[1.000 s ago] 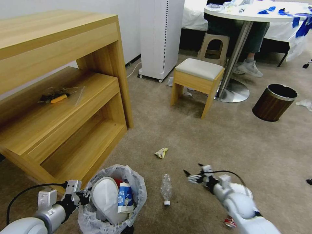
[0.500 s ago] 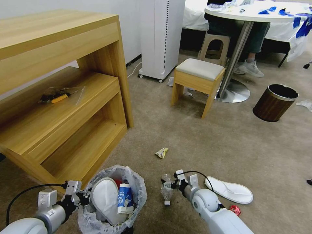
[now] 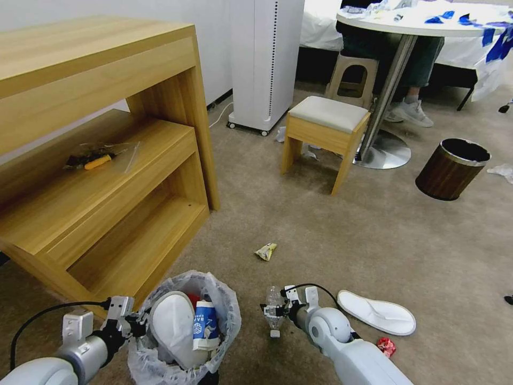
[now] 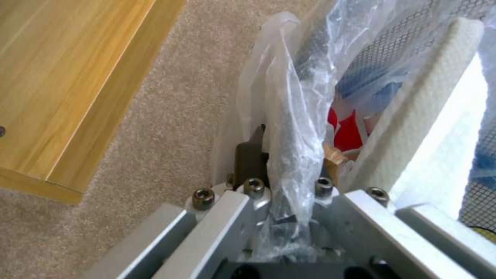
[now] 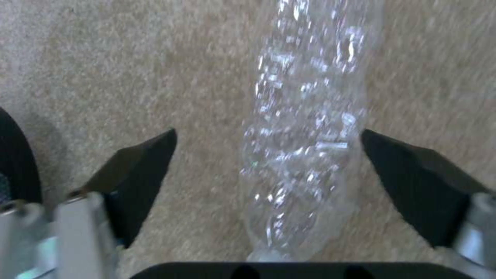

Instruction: Pick up the trash bin and place the garbage on the floor into it.

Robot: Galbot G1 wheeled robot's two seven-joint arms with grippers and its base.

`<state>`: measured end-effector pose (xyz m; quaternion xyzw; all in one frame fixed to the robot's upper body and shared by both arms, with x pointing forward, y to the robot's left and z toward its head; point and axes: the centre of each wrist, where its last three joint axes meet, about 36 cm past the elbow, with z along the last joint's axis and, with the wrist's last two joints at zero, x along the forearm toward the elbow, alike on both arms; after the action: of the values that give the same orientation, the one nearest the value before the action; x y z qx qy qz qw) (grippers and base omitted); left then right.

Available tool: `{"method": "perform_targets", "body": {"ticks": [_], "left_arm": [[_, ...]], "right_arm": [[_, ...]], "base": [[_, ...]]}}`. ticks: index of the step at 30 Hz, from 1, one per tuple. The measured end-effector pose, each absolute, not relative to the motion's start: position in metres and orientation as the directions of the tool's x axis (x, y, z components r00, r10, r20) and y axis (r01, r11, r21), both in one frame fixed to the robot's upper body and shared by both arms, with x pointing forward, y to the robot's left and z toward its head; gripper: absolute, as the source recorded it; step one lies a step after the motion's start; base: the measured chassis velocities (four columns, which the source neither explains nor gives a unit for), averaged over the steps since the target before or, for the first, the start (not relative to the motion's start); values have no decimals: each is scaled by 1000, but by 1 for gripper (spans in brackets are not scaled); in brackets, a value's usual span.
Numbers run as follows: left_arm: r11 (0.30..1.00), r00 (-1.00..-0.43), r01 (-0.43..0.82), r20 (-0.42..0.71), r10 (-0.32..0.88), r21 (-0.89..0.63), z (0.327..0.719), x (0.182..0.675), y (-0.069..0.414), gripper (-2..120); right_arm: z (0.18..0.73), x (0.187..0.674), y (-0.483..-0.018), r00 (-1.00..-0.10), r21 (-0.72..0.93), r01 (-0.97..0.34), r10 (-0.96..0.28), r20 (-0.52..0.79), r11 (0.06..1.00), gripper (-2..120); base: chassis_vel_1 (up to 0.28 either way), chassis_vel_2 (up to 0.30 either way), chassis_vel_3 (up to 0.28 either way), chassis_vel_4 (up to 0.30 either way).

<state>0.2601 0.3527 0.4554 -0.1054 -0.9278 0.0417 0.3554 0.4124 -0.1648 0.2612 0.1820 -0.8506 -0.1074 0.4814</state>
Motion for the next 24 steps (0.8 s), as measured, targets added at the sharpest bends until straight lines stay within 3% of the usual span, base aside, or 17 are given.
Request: {"method": "perform_targets", "body": {"ticks": [13, 24], "left_arm": [[974, -734, 167, 641, 225, -151, 455, 261, 354, 0], [974, -738, 169, 636, 225, -148, 457, 263, 355, 0]], "right_arm": [[255, 417, -167, -441, 404, -123, -415, 796, 906, 68], [249, 414, -163, -488, 382, -132, -396, 778, 914, 26]], "base": [[0, 0, 0, 0], [0, 0, 0, 0]]}}
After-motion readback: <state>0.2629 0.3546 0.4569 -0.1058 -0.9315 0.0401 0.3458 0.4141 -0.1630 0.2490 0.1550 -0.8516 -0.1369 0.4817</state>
